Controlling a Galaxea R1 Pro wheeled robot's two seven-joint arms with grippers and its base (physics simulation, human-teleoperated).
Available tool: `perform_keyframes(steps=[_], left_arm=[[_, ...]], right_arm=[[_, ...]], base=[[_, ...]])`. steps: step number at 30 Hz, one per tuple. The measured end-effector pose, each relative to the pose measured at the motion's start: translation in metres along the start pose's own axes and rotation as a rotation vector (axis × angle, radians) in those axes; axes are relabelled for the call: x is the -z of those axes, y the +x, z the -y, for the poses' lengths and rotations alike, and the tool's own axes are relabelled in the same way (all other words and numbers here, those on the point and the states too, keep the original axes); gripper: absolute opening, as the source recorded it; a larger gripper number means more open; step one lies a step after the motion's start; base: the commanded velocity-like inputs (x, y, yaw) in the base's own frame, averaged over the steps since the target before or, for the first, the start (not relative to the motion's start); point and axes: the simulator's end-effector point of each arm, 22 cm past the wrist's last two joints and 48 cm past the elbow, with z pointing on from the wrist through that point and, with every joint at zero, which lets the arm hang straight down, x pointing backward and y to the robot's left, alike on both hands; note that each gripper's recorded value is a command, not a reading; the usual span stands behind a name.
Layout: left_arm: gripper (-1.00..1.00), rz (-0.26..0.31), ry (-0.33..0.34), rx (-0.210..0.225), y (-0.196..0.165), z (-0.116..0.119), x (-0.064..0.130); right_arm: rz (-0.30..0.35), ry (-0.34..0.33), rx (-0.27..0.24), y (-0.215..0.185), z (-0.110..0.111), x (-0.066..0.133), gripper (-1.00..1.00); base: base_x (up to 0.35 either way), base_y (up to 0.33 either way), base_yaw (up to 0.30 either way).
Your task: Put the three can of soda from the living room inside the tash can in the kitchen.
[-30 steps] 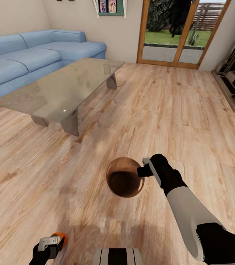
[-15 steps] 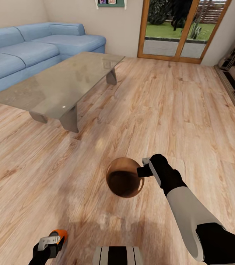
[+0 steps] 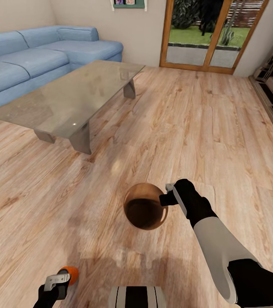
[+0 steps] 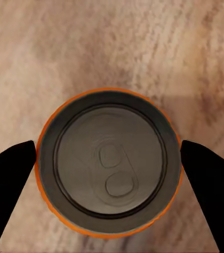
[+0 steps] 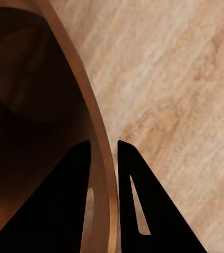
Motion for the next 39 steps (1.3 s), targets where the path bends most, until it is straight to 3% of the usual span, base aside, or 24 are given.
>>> perform_keyframes(steps=[11, 39], left_arm=[[-1.00, -0.008, -0.007, 0.010, 0.003, -0.002, 0.000], [-1.00, 0.097, 0.006, 0.008, -0.051, 0.002, 0.011]], right_arm=[[0.000, -0.007, 0.000, 0.000, -0.004, 0.000, -1.00], [0.103, 0.008, 0.016, -0.028, -0.010, 0.065, -1.00]], base=[[0.000, 0.000, 0.000], [0.000, 0.000, 0.000]])
